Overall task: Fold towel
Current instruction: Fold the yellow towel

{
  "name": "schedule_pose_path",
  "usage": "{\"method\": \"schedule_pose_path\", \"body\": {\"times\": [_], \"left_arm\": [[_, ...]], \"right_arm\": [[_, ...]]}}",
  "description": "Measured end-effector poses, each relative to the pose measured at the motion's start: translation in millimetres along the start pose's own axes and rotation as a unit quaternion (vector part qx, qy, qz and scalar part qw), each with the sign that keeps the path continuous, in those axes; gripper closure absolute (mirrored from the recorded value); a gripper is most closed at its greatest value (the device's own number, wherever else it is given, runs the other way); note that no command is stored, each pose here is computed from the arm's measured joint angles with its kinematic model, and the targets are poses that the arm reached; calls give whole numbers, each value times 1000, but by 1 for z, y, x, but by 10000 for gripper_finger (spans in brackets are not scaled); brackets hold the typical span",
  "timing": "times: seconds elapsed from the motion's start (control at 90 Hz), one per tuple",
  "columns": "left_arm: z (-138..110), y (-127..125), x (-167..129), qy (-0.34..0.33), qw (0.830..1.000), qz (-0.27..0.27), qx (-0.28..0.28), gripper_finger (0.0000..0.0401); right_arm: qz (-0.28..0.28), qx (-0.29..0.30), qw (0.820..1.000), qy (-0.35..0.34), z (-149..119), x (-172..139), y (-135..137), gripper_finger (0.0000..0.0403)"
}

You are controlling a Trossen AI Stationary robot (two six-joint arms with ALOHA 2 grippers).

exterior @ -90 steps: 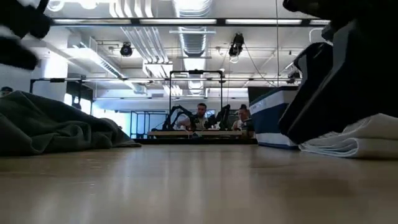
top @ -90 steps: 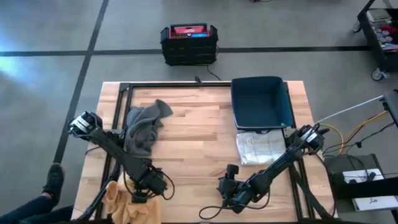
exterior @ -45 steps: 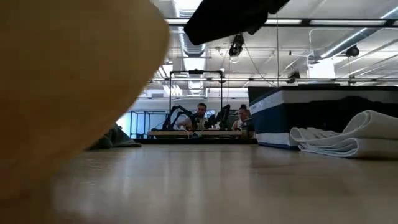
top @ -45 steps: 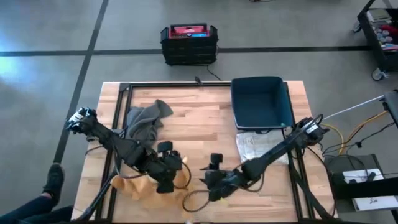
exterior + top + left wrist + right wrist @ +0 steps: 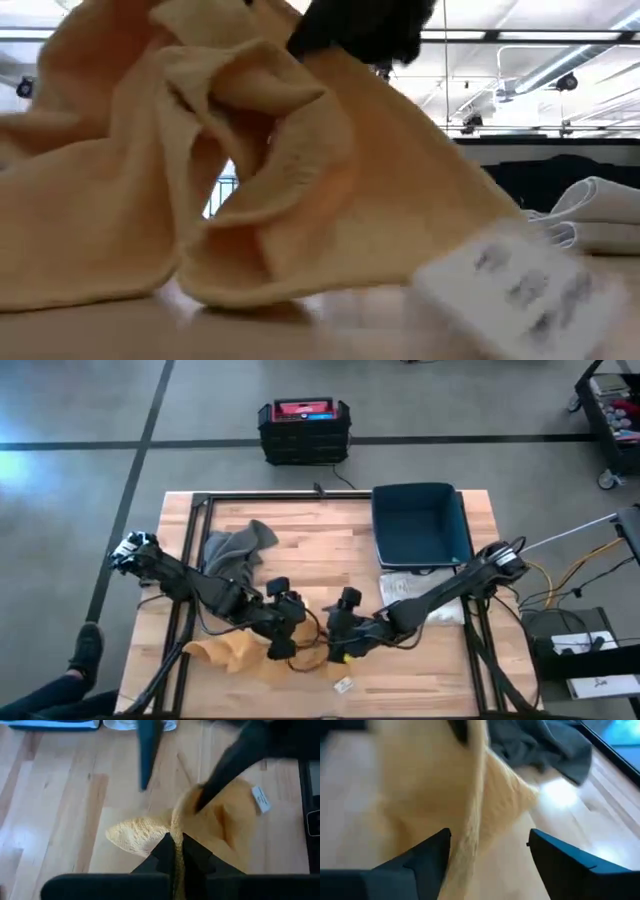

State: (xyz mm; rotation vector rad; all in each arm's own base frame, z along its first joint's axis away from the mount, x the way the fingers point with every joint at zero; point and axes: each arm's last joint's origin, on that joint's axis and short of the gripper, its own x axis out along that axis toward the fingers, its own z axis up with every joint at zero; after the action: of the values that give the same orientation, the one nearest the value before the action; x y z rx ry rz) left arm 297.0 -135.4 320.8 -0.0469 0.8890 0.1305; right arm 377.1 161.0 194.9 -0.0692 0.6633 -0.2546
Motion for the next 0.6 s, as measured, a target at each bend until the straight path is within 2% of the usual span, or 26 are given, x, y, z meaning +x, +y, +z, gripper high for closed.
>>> {"method": "schedule_pose_path", "body": {"times": [0.067,0.133,0.3,0.344,0.478,0.6], "left_arm": [[0,1,0,0,1000,1,1,401],[0,0,0,-2,1000,2,5,401],[2,2,-3,-3,1000,2,17,390],[2,4,-6,1,1000,6,15,383],[6,12,-24,22,999,23,6,345],[3,19,-40,55,996,53,-44,292]], "right_arm": [[1,-14,1000,1,-3,4,3,158],[-18,-29,999,-4,-4,5,3,194],[-36,-83,996,10,-5,4,-1,352],[-39,-100,994,21,-6,2,-2,382],[-49,-117,990,64,-8,-10,-7,379],[-72,-109,985,116,-18,-16,-15,391]]}}
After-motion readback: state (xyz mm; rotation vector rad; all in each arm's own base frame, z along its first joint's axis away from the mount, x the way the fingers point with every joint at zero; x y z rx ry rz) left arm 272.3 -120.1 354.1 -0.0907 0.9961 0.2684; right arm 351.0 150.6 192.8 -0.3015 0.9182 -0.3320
